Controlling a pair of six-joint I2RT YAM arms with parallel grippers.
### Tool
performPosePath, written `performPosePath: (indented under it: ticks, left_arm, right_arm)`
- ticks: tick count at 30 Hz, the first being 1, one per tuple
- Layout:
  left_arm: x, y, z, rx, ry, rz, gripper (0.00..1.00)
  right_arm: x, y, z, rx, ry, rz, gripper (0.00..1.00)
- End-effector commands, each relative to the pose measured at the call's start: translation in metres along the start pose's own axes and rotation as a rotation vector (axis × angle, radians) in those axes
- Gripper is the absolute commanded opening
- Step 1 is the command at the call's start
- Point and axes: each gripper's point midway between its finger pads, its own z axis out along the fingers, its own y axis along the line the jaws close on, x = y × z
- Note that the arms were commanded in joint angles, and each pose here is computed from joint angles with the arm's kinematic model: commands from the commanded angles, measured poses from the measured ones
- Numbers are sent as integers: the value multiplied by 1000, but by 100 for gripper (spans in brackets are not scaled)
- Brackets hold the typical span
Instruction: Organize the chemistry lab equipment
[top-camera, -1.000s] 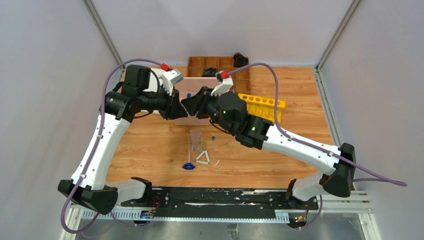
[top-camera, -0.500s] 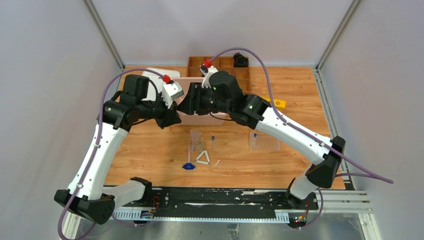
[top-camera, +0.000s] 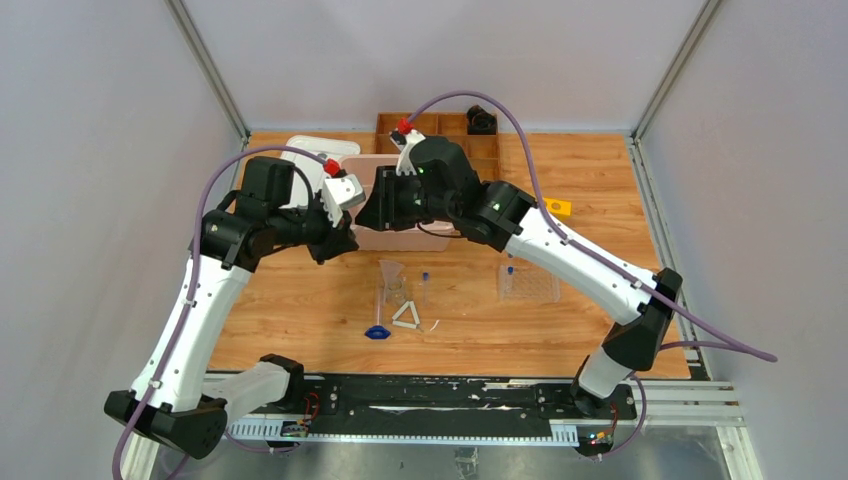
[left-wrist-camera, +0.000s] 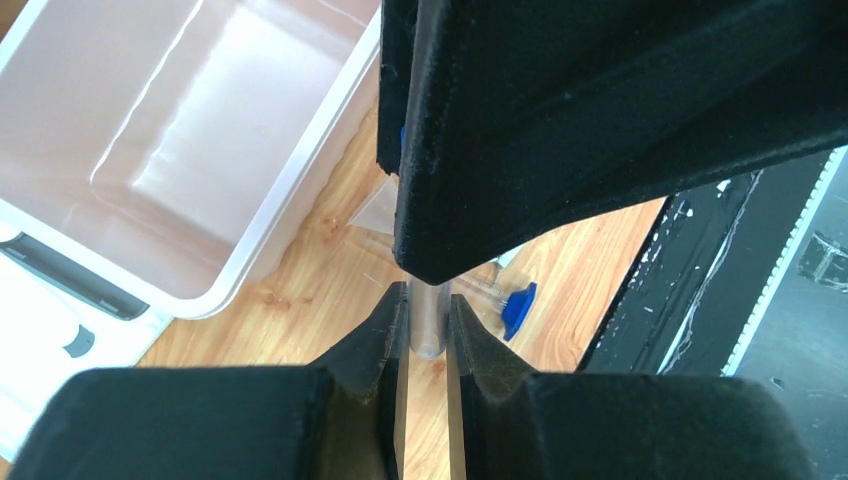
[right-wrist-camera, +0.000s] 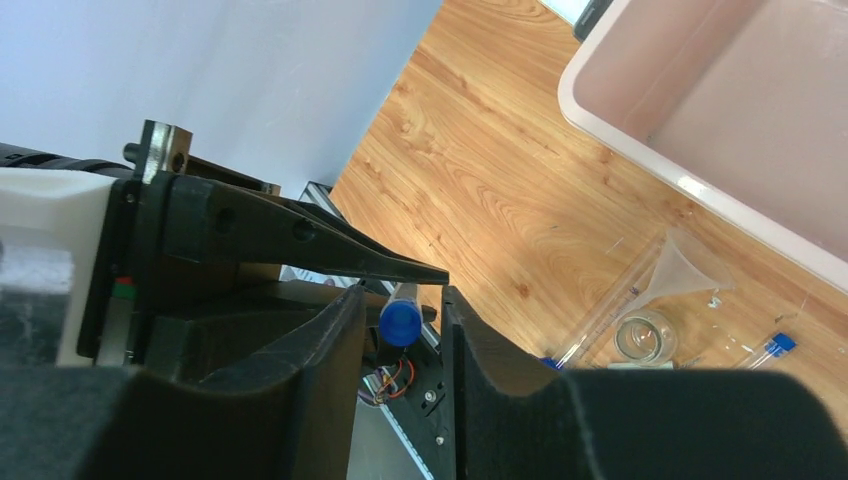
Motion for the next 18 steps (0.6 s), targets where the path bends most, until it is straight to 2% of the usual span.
performPosePath:
  ticks: [1, 3, 6, 8, 9, 10, 11, 13, 15, 16, 18]
  left_arm:
    - [4, -3, 1, 9, 7, 18, 6]
    - [5, -3, 1, 8, 9, 17, 6]
    - [7, -3, 3, 11, 15, 13, 7]
    - [6, -2, 3, 10, 15, 10, 10]
    - [6, -2, 3, 8, 17, 8, 16]
    - [7, -1, 3, 4, 20, 3, 20]
    - [6, 0, 3, 0, 21, 2, 33]
    - [6, 2, 3, -10, 26, -9, 67]
    - [5, 6, 3, -25, 32, -24, 93]
    - [4, 7, 3, -33, 34, -29, 99]
    - [3, 11, 3, -46, 39, -35, 100]
  right_arm:
    - [-2, -1, -1, -4, 27, -28, 35]
    - [0, -1, 0, -3, 37, -29, 33]
    - [3, -3, 1, 0, 53, -35, 24]
    - [4, -5, 1, 5, 57, -40, 11]
    - [5, -7, -1, 9, 57, -41, 1]
    - [5, -9, -4, 14, 58, -40, 0]
    - [6, -13, -6, 21, 59, -38, 0]
    - [8, -25, -14, 46, 61, -30, 0]
    - [8, -42, -28, 80, 54, -20, 0]
    - [10, -55, -35, 106, 55, -11, 0]
    - [14, -80, -53, 150, 53, 13, 0]
